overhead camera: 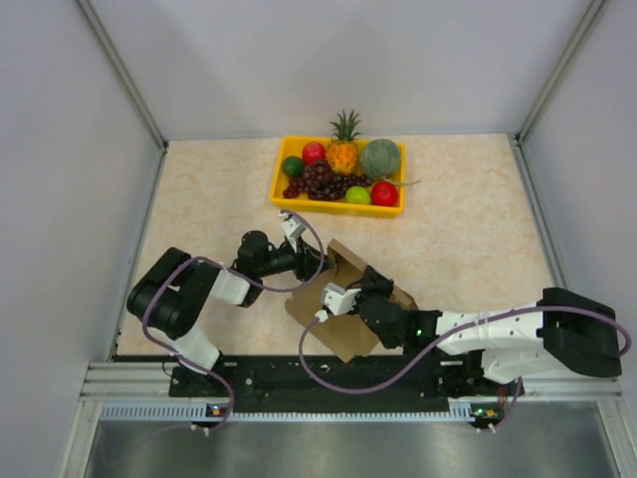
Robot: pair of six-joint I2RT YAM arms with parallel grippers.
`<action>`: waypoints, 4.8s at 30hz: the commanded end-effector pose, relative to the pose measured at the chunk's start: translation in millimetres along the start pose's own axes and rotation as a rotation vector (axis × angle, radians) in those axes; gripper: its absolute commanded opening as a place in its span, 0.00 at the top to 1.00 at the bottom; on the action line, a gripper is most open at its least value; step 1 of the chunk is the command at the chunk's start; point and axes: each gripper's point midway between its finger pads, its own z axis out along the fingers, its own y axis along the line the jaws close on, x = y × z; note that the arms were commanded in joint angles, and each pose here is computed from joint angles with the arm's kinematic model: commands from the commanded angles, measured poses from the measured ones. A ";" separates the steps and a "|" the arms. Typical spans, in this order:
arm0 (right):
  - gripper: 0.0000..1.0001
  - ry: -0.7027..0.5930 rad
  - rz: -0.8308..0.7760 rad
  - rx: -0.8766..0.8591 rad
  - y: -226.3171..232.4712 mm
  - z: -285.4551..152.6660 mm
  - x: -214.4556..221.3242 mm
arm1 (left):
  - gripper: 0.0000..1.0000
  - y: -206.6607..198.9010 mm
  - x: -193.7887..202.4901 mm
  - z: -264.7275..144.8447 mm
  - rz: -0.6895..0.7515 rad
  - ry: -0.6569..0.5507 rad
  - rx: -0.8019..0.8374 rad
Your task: Fold the paper box
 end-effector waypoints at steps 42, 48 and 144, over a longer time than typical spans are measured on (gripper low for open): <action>1.00 0.040 0.050 -0.331 78.1 -13.0 15.7 | 0.67 -20.0 -69.6 16.7 0.238 -0.381 0.007; 1.00 0.017 0.081 -0.341 77.6 -15.1 11.4 | 0.76 -20.3 -83.0 20.1 0.275 -0.428 -0.038; 1.00 0.022 2.021 -0.658 -14.4 79.2 -31.0 | 0.81 -1.2 -50.7 53.4 0.357 -0.291 -0.206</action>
